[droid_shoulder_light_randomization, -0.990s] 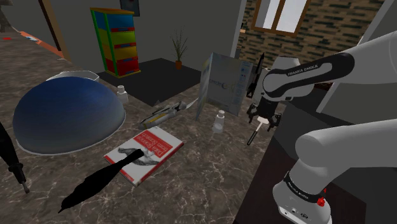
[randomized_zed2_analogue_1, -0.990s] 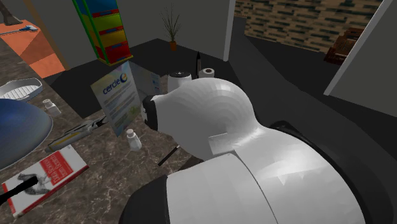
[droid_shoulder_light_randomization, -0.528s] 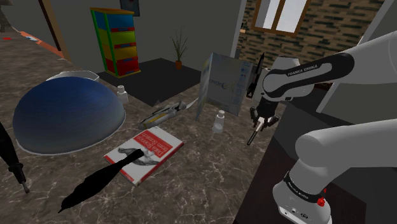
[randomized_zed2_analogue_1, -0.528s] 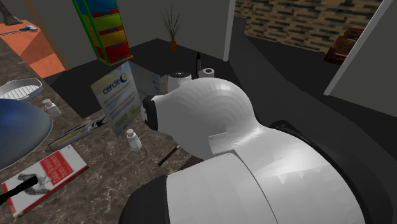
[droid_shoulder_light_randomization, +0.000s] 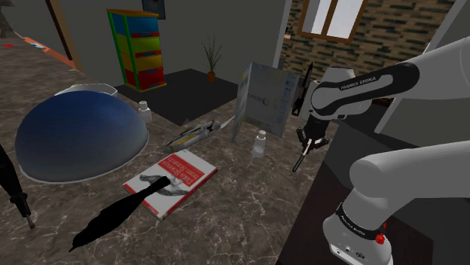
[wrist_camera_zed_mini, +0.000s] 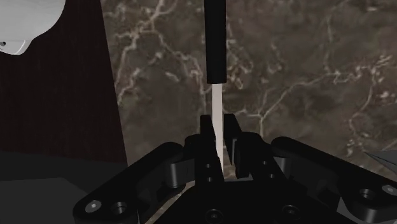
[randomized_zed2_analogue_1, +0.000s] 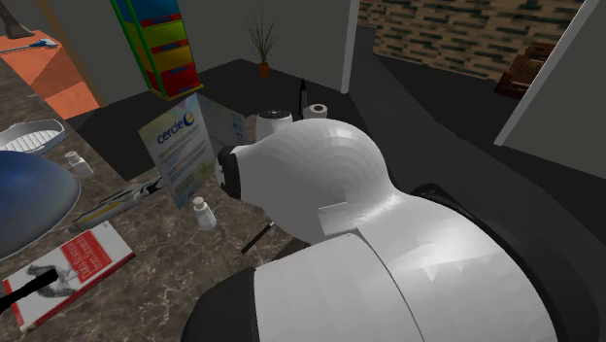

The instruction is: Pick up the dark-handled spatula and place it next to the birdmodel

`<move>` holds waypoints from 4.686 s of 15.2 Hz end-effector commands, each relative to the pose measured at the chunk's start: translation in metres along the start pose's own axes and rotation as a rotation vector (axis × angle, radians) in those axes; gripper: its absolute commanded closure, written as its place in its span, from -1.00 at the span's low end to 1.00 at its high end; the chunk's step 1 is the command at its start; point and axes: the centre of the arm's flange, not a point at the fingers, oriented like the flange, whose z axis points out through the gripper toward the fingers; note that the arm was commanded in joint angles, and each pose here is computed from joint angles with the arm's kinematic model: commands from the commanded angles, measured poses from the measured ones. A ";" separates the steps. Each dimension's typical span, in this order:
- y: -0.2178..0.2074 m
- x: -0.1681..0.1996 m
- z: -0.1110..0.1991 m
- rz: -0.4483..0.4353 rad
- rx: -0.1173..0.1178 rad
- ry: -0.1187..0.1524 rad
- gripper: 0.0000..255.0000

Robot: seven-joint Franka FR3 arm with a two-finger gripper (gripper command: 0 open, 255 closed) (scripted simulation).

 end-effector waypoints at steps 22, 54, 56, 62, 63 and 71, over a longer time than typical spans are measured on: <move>0.000 -0.008 -0.116 0.000 0.000 0.000 1.00; -0.061 -0.399 -0.096 0.000 0.000 0.000 1.00; -0.066 -0.425 -0.095 0.000 0.000 0.000 1.00; -0.078 -0.503 -0.090 0.000 0.000 0.000 1.00; -0.080 -0.516 -0.089 0.000 0.000 0.000 1.00; -0.096 -0.620 -0.082 0.000 0.000 0.000 1.00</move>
